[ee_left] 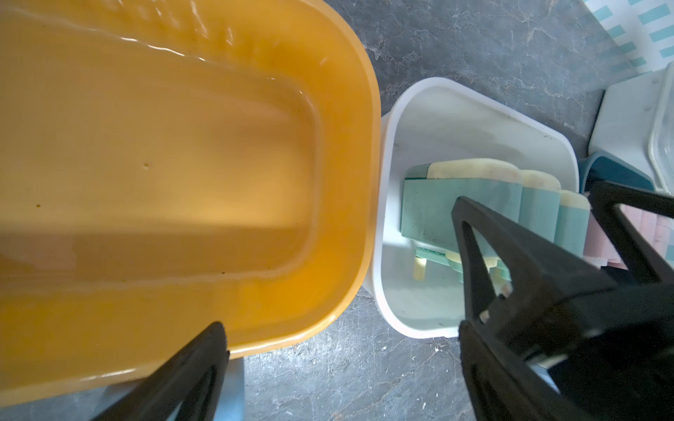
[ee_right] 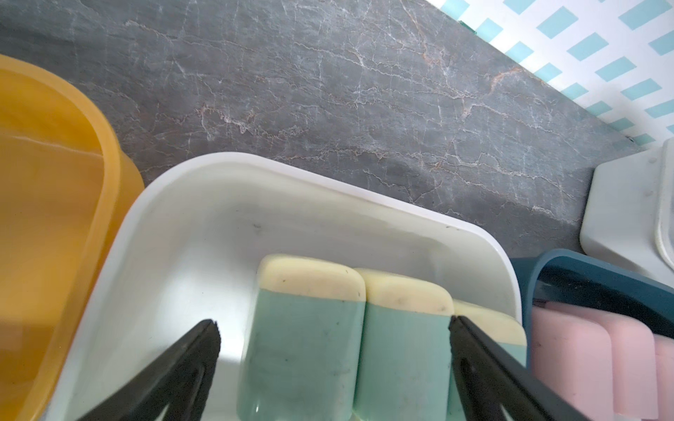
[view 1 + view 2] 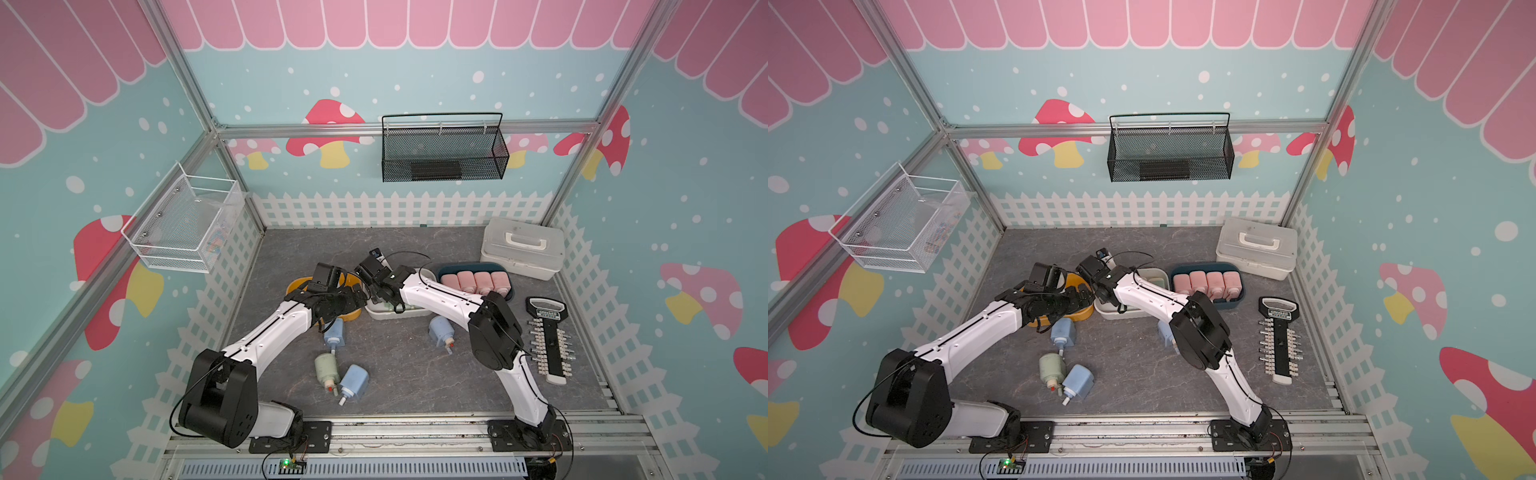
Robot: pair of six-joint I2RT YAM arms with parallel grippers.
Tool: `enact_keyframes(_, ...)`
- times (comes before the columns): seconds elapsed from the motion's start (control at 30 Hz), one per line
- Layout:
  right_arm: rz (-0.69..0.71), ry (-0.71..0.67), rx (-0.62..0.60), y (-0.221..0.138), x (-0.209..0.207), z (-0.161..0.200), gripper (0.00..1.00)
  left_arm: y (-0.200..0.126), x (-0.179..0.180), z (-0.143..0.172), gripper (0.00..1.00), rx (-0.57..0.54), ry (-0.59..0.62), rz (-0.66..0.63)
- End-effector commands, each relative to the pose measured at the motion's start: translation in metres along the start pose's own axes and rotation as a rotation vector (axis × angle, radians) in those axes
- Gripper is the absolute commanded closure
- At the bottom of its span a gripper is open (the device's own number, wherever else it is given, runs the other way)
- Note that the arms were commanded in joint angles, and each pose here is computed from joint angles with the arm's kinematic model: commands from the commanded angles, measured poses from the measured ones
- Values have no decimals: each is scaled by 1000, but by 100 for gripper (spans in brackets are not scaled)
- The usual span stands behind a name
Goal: Place the pencil sharpeners by color into the storage box
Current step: Place the pencil sharpener in the storage box.
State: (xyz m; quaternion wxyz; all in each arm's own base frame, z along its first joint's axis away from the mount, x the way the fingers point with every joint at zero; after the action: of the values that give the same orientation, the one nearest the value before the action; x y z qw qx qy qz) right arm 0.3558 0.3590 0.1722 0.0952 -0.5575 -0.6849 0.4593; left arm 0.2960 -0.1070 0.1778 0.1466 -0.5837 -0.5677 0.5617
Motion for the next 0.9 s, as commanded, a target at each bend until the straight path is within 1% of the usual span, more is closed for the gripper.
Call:
enact_keyframes(0.0, 7, -13, -8, 9, 5, -4, 2, -1, -2, -4, 1, -15, -6, 1)
enact_keyframes(0.33, 80, -25, 9, 23, 6, -1, 2, -1, -2, -4, 1, -15, -4, 1)
enact_keyframes(0.6, 189, -51, 41, 37, 3, 8, 2, 1, -1, -2, 1, -3, -6, 0)
enact_keyframes(0.87, 222, -68, 65, 41, 0, 14, 2, 2, -1, -2, 1, -2, -8, 0)
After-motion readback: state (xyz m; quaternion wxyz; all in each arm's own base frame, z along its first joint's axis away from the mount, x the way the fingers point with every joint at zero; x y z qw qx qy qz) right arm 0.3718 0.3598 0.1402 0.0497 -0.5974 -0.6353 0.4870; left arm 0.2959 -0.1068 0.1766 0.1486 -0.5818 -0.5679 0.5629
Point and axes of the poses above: each gripper's point midway between its finger pads, its own y axis out along the fingers, its own x axis along the line the jaws close on, z = x × y, the point moved 8 cm from there along -y, back along the fingers, and after that the axes turned 7 degrees about -y, right-handed, at the moved point
